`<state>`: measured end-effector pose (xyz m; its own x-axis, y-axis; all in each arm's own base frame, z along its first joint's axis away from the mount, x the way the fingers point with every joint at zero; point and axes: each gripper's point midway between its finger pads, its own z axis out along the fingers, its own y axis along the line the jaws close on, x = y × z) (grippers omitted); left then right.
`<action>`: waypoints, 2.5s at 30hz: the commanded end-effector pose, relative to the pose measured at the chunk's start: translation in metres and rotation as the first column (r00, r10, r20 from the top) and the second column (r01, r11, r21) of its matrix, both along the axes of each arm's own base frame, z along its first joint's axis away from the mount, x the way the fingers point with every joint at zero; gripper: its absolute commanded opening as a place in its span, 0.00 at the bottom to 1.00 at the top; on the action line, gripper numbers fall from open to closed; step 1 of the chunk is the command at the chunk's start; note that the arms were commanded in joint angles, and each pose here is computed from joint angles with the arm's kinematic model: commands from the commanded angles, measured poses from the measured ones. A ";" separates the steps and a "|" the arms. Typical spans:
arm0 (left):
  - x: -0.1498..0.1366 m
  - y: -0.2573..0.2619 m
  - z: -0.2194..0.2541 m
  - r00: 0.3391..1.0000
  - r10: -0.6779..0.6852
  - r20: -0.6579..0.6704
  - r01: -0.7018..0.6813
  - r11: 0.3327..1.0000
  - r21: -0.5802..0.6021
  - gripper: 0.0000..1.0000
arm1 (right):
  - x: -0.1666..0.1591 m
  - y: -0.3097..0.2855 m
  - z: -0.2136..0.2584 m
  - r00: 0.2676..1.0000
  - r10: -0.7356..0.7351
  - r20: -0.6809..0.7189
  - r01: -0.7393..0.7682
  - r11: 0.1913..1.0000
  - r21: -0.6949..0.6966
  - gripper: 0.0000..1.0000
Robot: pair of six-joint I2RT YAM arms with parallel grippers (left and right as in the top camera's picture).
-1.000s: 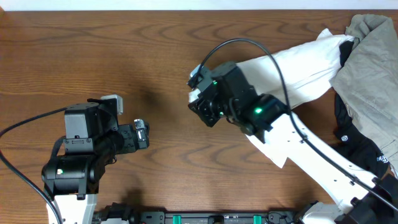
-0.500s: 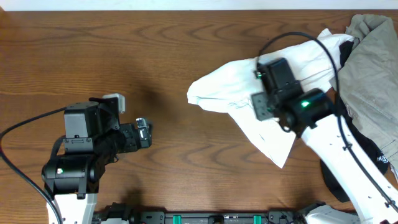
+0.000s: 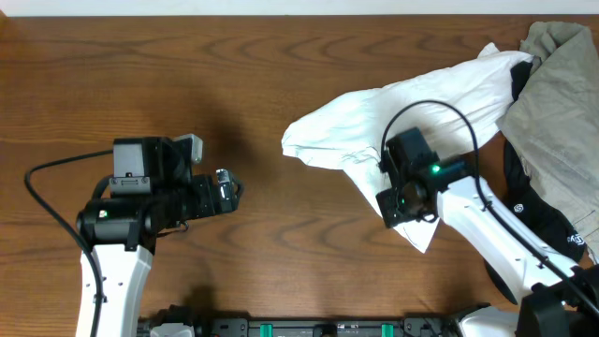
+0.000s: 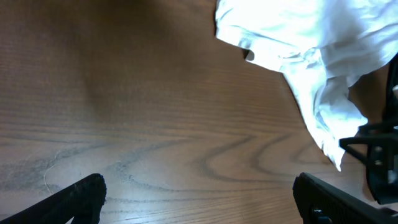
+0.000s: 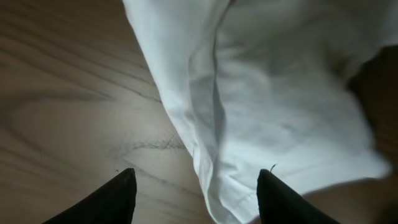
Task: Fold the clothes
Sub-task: 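Pull the white shirt leftward out of the pile with the right gripper, then reach the left gripper to the shirt's left end and grasp it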
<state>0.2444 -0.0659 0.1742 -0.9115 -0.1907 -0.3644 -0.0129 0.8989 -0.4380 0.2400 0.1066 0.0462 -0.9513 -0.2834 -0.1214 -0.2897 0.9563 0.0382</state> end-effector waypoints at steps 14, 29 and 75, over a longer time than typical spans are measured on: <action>0.002 -0.002 0.003 1.000 0.000 0.000 0.000 1.000 -0.015 0.98 | -0.032 0.044 -0.031 0.994 0.102 -0.049 -0.089 0.972 0.216 0.01; 0.002 -0.001 0.003 1.000 0.001 0.000 -0.001 1.000 -0.014 0.98 | -0.084 0.224 0.032 0.821 0.488 0.296 -0.570 0.674 0.470 0.01; -0.032 -0.149 -0.129 0.864 -0.440 -0.246 0.496 0.829 0.257 0.87 | 0.039 0.013 0.046 0.932 -0.215 0.293 0.199 0.976 0.085 0.54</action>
